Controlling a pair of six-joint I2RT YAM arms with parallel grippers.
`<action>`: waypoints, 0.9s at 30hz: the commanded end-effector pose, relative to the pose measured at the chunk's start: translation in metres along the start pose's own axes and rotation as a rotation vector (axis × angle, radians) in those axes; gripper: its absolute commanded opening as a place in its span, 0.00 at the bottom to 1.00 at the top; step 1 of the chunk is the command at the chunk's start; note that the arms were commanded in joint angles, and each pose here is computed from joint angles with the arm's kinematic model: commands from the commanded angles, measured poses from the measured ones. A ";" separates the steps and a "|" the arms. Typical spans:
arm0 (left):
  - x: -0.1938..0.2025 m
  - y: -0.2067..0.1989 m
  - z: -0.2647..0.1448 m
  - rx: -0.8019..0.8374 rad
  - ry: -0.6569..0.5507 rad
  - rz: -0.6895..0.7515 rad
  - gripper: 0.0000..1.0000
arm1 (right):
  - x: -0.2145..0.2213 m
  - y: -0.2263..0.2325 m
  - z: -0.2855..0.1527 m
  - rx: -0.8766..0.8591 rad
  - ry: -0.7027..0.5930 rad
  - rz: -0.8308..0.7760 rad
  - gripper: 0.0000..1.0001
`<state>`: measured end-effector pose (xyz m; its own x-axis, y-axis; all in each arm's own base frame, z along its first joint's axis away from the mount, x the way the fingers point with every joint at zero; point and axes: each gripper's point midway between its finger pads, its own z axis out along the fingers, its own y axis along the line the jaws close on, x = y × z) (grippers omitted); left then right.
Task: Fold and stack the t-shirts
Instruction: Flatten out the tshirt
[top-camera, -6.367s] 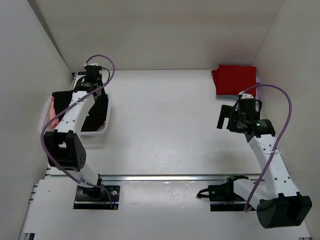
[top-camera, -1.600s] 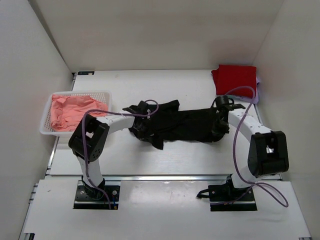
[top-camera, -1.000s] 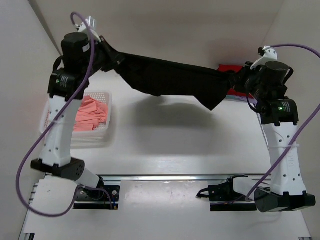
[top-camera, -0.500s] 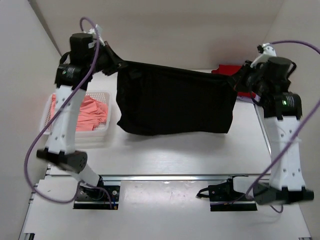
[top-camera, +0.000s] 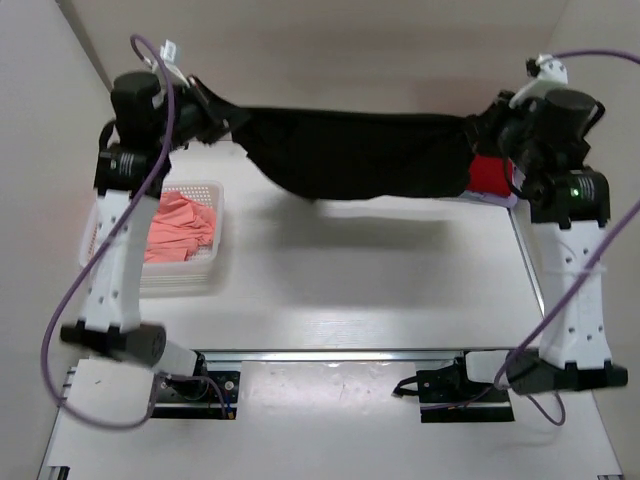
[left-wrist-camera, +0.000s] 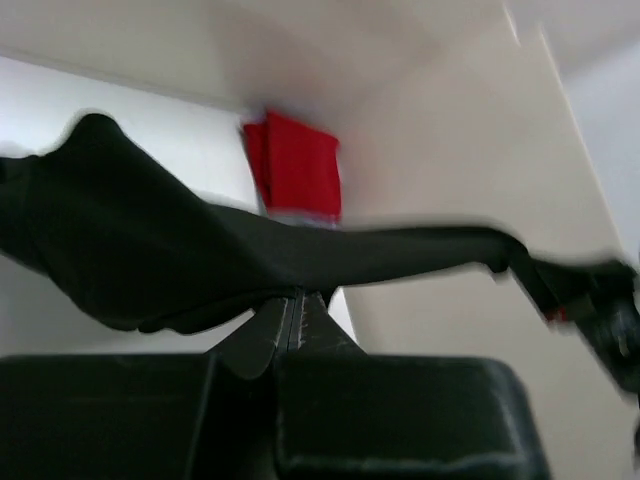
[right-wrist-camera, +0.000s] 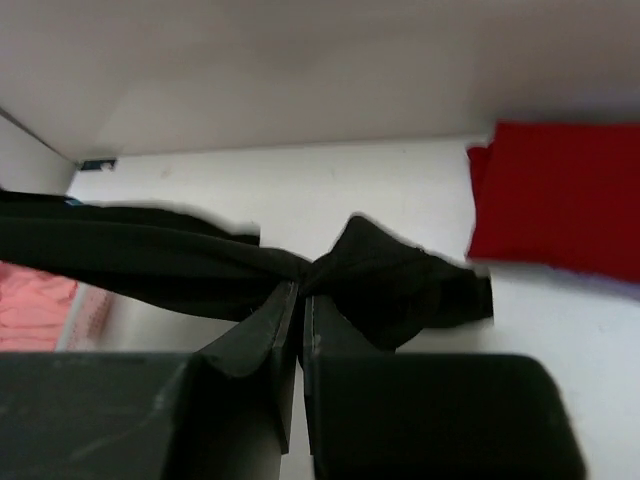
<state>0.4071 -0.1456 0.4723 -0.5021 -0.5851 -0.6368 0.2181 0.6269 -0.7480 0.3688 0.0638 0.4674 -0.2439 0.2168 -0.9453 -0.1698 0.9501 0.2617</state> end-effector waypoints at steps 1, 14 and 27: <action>0.058 0.012 -0.022 -0.021 0.079 0.021 0.00 | 0.041 -0.029 -0.007 0.061 0.083 0.057 0.00; 0.276 0.168 -0.056 -0.219 0.471 -0.260 0.41 | 0.309 -0.089 -0.042 0.330 0.679 0.293 0.75; 0.305 0.237 -0.049 -0.500 0.534 -0.187 0.50 | 0.349 -0.125 -0.002 0.357 0.697 0.254 0.75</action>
<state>0.2585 -0.1610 0.1199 -0.8649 -0.4656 -0.1877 -0.2442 0.7169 -0.6530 0.2694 0.0277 0.1052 -0.8304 0.3734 -0.4136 0.2784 0.9210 0.2726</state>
